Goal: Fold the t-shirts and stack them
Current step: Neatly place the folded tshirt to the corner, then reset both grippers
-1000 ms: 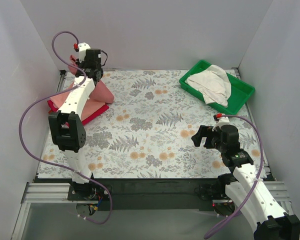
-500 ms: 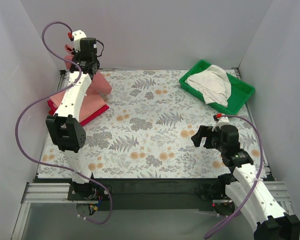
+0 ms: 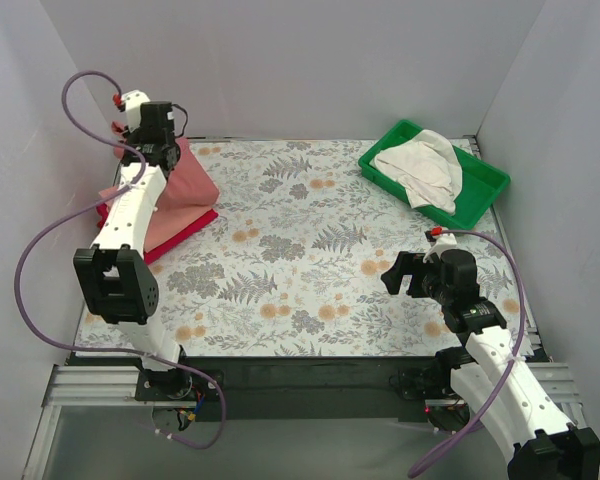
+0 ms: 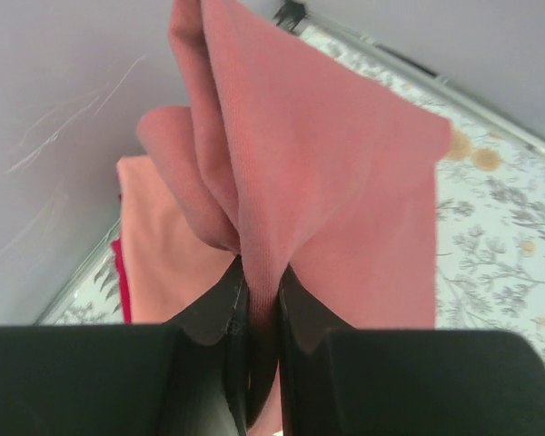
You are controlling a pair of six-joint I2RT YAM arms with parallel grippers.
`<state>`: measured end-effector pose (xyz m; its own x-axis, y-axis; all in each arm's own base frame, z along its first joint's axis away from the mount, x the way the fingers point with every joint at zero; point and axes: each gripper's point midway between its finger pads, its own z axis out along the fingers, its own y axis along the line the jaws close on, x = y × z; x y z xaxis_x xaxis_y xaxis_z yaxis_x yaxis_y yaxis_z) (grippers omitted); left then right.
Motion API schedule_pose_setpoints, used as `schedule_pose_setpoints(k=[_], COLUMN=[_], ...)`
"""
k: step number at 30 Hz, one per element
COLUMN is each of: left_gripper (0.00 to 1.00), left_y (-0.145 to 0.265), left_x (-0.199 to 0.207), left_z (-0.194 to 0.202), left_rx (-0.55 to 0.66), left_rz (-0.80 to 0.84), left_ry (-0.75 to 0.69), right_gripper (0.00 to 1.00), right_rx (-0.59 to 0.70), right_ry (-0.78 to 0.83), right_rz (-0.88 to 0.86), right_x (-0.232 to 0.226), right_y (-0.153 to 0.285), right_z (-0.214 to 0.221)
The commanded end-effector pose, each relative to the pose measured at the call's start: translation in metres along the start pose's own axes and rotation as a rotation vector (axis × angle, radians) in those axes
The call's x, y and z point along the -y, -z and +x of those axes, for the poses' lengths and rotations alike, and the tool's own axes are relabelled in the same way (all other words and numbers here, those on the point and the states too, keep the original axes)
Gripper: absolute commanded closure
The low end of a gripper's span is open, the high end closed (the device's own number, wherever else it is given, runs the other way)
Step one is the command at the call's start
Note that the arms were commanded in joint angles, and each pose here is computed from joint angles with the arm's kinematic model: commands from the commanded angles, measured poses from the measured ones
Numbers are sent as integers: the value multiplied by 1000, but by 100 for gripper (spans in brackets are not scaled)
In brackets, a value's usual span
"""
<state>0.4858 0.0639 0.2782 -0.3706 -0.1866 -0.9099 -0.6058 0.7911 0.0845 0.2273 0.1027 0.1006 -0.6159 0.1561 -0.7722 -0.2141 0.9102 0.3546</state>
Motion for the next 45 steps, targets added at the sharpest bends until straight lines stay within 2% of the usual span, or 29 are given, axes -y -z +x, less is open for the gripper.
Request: schedule_pose_setpoints(k=[1,3,4,6,8,9,12,15,17,19,20,22,23,26,27,29,30,35,36,37,38,39,41,45], left_gripper=[100,100,100,100,100,100,100,100,81,69,59,58,46,30,22,19,14,12,12,11,11,11,11,10], left_y=[0,-4,-15,-21,-31,-38,-50,-57,-62,-62,-63,-60,-59,-48,-41,-30,-18,31,42,61,67,78,108,148], left_x=[-67,-77,-91,-93,-106,-105,-111,-113,-112,-119,-120,-131,-133,-131,-132,-125,-125,-115,-102,-100,-94,-77,-68,-38], left_z=[-12,2,35,54,79,95,123,136,144,143,142,133,131,113,103,83,70,17,11,-4,1,-8,-27,4], left_rx=[10,-18,-74,-103,-137,-189,-290,-330,-355,-360,-356,-338,-342,-355,-349,-329,-311,-259,-269,-230,-241,-230,-157,-192], left_rz=[-95,-79,-118,-97,-148,-155,-183,-199,-215,-256,-273,-332,-354,-343,-333,-269,-241,-82,8,76,123,243,378,557], left_ry=[153,225,212,230,230,241,251,242,240,240,243,234,254,272,295,334,358,478,505,542,552,582,640,654], right_gripper=[2,2,2,2,2,2,2,2,2,2,2,2,2,2,2,2,2,2,2,2,2,2,2,2], right_rx=[34,29,24,13,8,8,11,12,9,11,12,14,11,9,12,14,19,44,49,51,54,56,58,83], right_ry=[23,28,25,25,29,29,31,27,28,27,29,30,28,28,26,26,26,27,29,30,28,27,27,26], right_rz=[-19,-33,-36,-57,-74,-74,-74,-77,-74,-75,-75,-74,-73,-74,-74,-73,-71,-61,-62,-65,-64,-63,-67,-73], right_x=[-3,-5,-5,-9,-11,-11,-11,-11,-10,-10,-10,-10,-10,-10,-10,-10,-9,-8,-9,-9,-10,-10,-11,-14], right_y=[-2,-2,-3,-3,-3,-2,-2,-2,-2,-2,-2,-2,-3,-3,-3,-3,-2,0,1,1,1,2,2,5], right_z=[-9,-8,-7,-5,-3,-2,-2,-1,0,0,0,0,1,1,0,0,0,-5,-6,-7,-8,-9,-10,-16])
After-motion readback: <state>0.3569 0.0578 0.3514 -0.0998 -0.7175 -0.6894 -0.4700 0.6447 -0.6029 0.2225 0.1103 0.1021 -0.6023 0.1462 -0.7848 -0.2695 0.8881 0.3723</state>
